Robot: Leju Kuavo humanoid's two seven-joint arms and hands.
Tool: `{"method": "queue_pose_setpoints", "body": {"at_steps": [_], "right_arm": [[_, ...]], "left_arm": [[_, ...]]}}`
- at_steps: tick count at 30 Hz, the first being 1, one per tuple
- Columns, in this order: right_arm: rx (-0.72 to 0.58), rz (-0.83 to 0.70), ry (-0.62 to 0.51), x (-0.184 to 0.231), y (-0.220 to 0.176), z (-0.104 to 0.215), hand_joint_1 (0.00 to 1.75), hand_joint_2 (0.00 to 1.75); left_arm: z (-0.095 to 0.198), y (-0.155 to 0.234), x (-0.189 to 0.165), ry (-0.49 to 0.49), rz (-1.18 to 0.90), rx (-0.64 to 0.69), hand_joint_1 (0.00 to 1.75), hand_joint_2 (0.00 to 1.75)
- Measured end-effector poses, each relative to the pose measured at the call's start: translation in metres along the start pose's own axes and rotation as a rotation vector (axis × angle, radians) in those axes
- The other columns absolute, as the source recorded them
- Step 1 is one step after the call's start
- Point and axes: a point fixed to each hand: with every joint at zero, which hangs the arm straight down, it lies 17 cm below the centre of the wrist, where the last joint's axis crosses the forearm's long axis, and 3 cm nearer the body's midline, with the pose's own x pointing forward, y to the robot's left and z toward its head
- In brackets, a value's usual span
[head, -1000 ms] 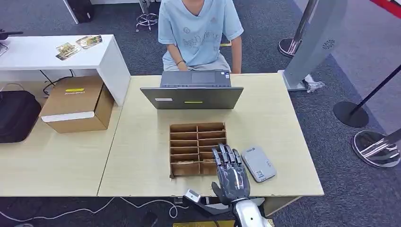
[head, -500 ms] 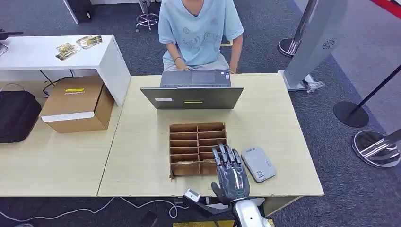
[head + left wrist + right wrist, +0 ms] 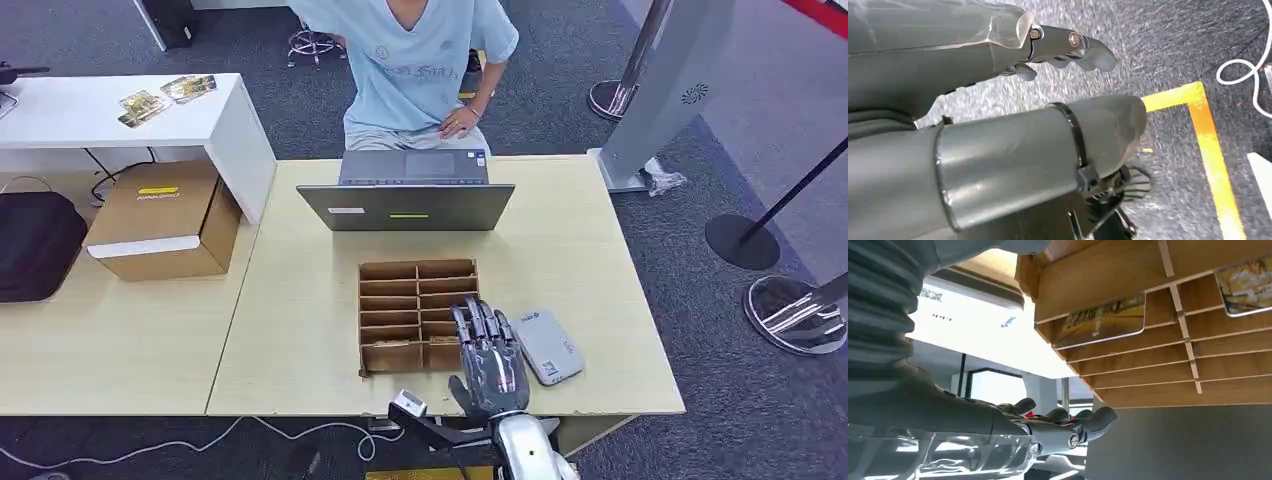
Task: Pass the card to the sensor for recognition and then transmit it.
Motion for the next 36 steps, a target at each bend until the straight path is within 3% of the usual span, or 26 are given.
{"method": "queue_pose_setpoints", "body": {"at_steps": [9,16,36], "right_arm": [[-0.005,-0.004,-0.006,0.004,-0.002,-0.008,0.3,1.75],[-0.002,-0.006,-0.005,0.004,-0.001,-0.009,0.21,1.75],[-0.017,-0.012,0.0,0.001,-0.002,-0.01,0.3,1.75]], "left_arm": [[0.001,-0.006,0.004,-0.011,0.209,0.006,0.0,0.0],[0.003,-0.012,0.003,-0.006,0.345,0.002,0.0,0.0],[0.005,-0.02,0.004,0.005,0.557,0.001,0.0,0.0]]}}
